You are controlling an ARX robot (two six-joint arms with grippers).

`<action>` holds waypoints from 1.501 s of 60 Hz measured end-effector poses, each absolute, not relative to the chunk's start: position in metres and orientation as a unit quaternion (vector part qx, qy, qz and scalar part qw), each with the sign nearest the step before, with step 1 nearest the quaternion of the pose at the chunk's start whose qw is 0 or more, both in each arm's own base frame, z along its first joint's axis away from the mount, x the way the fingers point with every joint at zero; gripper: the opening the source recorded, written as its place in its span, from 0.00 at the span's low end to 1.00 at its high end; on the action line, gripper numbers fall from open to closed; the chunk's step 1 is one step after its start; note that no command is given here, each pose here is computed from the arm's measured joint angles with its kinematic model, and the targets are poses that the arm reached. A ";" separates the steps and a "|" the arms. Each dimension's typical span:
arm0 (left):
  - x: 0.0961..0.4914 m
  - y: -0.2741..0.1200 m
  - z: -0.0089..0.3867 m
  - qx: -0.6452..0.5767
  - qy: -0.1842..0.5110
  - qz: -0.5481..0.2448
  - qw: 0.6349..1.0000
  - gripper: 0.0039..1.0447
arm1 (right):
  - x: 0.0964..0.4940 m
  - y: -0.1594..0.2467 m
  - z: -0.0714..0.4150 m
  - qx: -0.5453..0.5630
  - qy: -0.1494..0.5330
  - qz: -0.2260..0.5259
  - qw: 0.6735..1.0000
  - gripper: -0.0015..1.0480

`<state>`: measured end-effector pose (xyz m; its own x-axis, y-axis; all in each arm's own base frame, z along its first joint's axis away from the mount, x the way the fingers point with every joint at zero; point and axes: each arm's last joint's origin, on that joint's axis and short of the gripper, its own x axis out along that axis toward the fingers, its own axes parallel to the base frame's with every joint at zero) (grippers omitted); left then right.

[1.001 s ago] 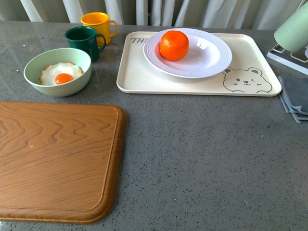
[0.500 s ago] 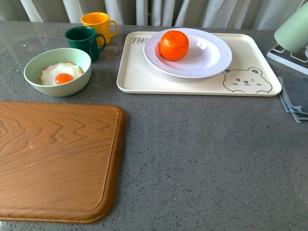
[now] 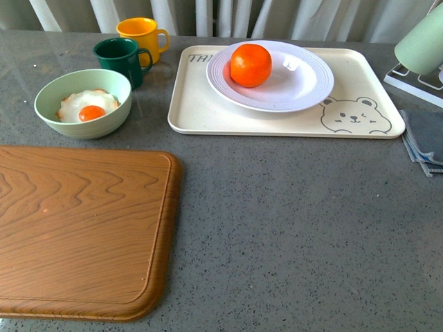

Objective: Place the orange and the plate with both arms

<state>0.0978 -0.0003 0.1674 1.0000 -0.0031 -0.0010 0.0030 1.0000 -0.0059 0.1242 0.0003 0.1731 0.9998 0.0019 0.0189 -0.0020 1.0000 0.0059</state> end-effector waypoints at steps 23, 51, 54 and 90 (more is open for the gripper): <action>0.098 0.000 0.167 -0.003 0.000 -0.001 1.000 0.92 | 0.114 0.000 0.174 0.003 -0.011 0.001 1.000 0.02; 0.098 0.000 0.167 -0.003 0.000 -0.001 1.000 0.92 | 0.098 0.000 0.169 0.003 -0.001 0.001 1.000 0.02; 0.098 0.000 0.167 -0.003 0.000 -0.002 1.000 0.92 | 0.097 0.000 0.170 0.003 -0.007 0.001 1.000 0.02; 0.098 0.000 0.167 -0.003 0.000 -0.002 1.000 0.92 | 0.097 0.000 0.170 0.002 -0.009 0.001 1.000 0.73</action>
